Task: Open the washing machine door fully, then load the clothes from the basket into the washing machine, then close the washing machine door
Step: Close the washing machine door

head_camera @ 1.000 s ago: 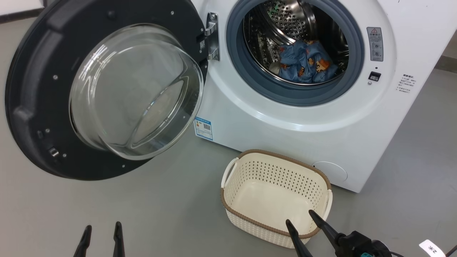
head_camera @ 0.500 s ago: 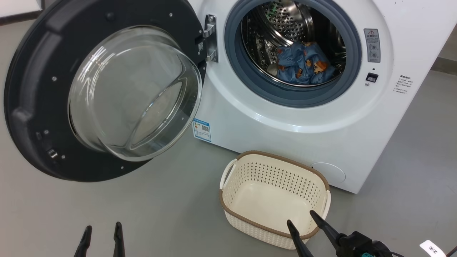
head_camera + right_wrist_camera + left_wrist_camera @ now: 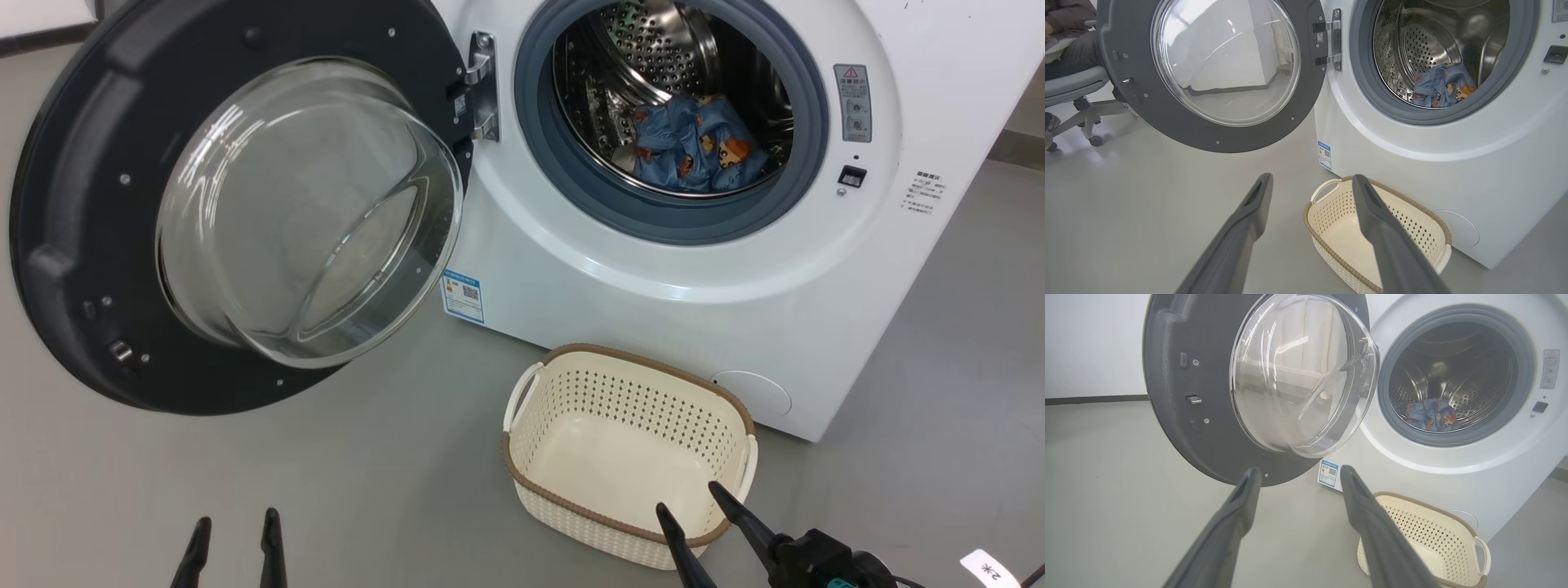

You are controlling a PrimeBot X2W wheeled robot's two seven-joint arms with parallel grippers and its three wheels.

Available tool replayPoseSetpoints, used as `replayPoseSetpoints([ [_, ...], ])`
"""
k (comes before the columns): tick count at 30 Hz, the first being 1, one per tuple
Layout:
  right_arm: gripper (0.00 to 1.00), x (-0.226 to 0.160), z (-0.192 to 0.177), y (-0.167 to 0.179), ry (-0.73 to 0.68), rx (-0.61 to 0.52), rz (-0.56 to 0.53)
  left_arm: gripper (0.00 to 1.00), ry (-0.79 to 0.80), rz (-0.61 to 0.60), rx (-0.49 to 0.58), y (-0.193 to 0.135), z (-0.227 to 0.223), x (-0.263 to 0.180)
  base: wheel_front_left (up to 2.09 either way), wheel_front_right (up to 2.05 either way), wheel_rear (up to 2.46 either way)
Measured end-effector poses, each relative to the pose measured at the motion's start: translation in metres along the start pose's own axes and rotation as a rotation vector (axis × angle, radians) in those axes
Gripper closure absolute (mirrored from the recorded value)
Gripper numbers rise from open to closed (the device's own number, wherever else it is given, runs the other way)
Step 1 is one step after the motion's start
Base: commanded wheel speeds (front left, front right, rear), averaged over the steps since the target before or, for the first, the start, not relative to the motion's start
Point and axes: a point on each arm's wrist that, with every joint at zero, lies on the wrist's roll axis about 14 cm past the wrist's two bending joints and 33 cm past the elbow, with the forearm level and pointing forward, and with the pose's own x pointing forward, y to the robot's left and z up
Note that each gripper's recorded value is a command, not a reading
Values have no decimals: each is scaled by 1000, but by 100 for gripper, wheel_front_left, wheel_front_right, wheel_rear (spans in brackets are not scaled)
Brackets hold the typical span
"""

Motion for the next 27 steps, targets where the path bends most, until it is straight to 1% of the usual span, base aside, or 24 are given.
replayPoseSetpoints([
  [25,0,-1,1,-2,-4,-3,-6,0,-7,0,-9,0,1,0,0,0,0],
  [26,0,-1,1,-2,-4,-3,-7,71,-7,0,-11,0,1,0,0,0,0],
  [27,0,-1,1,-2,-4,-3,-7,100,-7,2,-17,0,1,0,0,0,0],
])
